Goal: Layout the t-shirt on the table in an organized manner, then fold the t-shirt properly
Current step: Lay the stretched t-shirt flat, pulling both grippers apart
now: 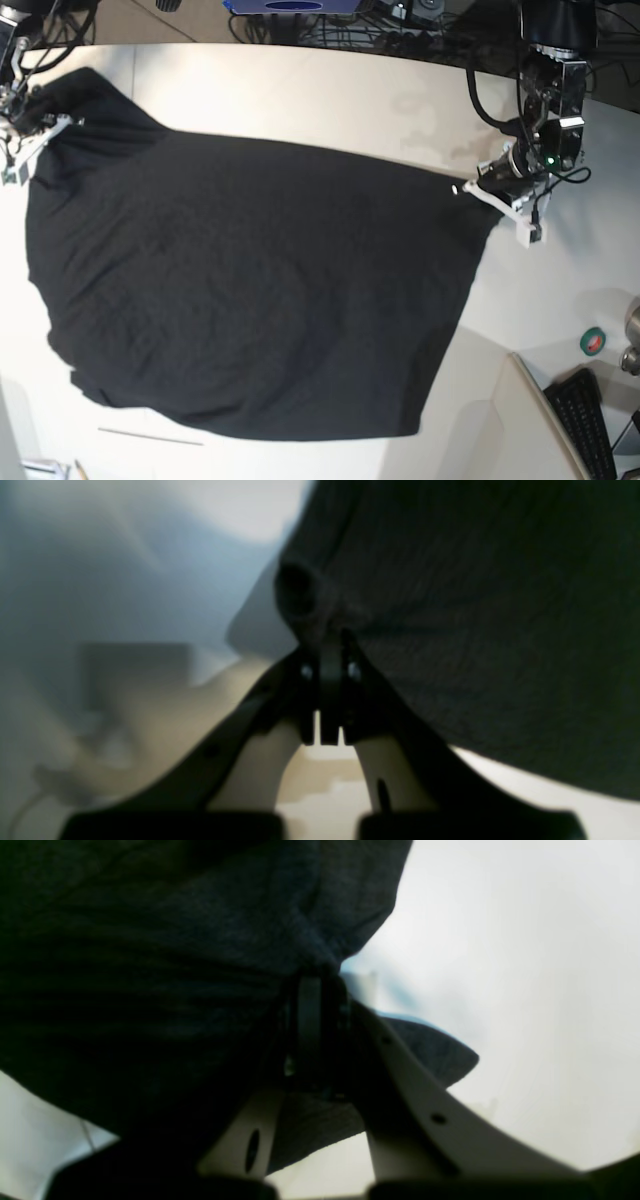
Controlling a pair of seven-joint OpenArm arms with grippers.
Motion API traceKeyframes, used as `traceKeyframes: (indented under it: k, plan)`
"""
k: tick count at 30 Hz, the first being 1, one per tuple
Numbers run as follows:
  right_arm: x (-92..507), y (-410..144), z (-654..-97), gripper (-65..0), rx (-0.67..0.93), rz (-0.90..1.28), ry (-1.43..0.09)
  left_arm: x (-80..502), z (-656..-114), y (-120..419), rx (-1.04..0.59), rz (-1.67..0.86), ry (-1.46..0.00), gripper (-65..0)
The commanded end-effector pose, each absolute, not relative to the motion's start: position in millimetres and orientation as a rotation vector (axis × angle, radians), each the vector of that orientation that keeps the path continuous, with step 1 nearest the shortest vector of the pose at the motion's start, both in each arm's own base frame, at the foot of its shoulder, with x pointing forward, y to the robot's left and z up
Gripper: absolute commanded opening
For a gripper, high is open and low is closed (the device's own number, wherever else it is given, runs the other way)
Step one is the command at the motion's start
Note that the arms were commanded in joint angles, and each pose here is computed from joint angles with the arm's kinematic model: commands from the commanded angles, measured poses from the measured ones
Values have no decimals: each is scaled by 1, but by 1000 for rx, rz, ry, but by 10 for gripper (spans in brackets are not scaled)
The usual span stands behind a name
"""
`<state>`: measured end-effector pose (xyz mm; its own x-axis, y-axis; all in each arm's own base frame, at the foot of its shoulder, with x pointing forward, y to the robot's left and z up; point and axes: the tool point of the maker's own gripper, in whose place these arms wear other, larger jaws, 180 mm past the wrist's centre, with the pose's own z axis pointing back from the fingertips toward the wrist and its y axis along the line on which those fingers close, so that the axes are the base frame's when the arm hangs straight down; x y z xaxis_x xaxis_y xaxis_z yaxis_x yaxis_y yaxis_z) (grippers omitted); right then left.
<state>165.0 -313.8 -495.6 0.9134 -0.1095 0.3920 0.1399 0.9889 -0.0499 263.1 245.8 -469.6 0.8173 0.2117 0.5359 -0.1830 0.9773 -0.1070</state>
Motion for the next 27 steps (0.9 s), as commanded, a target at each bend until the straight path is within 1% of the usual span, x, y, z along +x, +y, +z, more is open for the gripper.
traceKeyframes:
  k: [1, 10, 16, 20, 23, 27]
  plan:
    - [169, -326, -487, -650, -108, -124, -425, 270, -461, 251, -32, 190, -612, -650]
    - [119, -323, -496, -650, -118, -113, -342, 254, -472, 246, -25, 184, -579, -650]
    - [115, -322, -485, -650, -135, -178, -385, 253, -470, 241, -33, 182, -585, -650]
    - [109, -335, -473, -650, -173, -201, -404, 247, -461, 236, -39, 160, -607, -650]
    - [103, -342, -463, -650, -200, -206, -416, 235, -461, 232, -42, 151, -596, -650]
    - [89, -341, -451, -650, -230, -244, -432, 213, -463, 252, -12, 237, -585, -650]
